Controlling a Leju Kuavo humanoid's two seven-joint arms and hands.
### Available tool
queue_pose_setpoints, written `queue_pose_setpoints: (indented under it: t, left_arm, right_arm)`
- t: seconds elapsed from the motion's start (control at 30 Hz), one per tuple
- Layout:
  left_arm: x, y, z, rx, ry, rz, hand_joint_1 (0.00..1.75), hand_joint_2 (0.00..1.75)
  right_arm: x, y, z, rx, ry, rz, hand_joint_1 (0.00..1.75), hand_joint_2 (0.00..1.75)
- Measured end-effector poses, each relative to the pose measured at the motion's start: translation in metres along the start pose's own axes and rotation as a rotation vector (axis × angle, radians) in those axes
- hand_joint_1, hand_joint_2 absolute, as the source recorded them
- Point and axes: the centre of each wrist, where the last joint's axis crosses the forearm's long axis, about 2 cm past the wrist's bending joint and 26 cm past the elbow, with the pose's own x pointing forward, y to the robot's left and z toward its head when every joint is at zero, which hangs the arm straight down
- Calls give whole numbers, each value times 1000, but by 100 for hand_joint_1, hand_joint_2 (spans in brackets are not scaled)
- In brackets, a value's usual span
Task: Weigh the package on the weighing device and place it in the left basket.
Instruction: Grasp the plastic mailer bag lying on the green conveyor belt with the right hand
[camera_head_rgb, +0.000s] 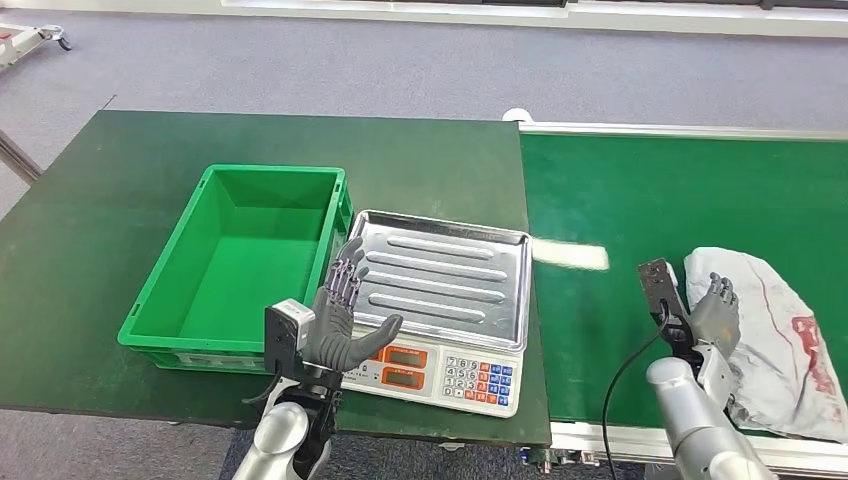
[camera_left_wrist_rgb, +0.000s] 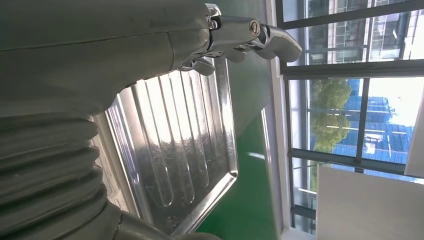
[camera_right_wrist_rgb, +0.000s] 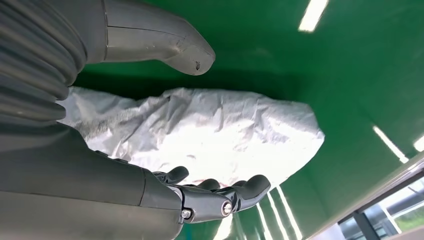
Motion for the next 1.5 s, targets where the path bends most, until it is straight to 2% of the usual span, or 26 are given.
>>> queue_pose_setpoints:
  t: [0.8,1.07,1.5]
  left_arm:
    - [2,1,-3,5,1,-3,0,175]
    - [0,1,-3,7,15,5,0,175]
    - [-4,1,-2,7,31,10,0,175]
  right_arm:
    - [4,3,3,2,-8,74,0,175]
    - [-19,16,23,81,86,141,0,175]
    - [-23,21,27,146,128,202,0,175]
